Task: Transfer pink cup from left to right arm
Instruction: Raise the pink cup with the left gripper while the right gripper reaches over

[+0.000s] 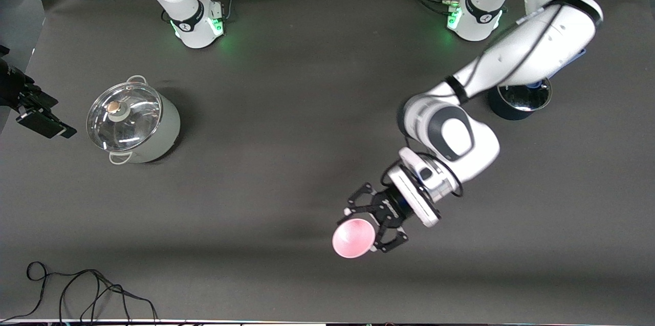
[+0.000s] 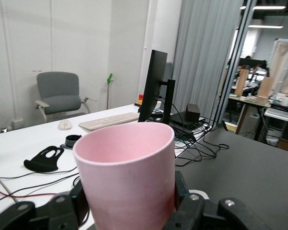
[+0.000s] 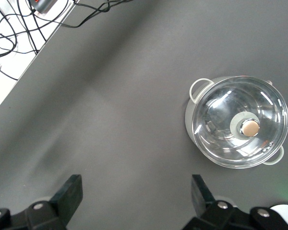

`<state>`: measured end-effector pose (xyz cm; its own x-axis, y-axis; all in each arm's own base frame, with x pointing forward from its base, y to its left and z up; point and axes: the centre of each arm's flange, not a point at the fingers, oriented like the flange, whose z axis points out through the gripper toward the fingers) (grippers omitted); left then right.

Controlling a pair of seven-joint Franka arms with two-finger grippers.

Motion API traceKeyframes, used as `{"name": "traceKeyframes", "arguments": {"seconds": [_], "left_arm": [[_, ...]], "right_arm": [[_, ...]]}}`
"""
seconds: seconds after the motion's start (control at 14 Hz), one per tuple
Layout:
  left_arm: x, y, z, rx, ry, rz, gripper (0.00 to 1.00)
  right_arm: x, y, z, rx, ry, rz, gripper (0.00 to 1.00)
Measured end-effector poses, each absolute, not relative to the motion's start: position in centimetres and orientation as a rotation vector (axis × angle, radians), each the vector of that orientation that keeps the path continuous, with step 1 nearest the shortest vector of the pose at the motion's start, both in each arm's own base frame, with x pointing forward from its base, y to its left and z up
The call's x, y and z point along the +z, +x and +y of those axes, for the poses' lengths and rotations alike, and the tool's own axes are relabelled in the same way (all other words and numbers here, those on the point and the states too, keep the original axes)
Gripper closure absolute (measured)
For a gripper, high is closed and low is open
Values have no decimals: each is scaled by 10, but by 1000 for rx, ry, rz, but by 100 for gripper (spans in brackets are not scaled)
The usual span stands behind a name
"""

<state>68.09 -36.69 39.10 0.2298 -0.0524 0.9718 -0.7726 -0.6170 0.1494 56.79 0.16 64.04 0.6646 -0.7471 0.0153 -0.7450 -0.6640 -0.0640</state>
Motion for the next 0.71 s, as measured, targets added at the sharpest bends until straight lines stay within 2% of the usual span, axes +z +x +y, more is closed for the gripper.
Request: {"name": "traceKeyframes", "arguments": {"seconds": [0.36, 0.71], "left_arm": [[442, 607, -475, 1486, 1945, -737, 30], [442, 573, -528, 1543, 1937, -820, 30]], "right_arm": [[671, 572, 24, -75, -2701, 1192, 0], [684, 581, 79, -67, -2693, 1174, 0]]}}
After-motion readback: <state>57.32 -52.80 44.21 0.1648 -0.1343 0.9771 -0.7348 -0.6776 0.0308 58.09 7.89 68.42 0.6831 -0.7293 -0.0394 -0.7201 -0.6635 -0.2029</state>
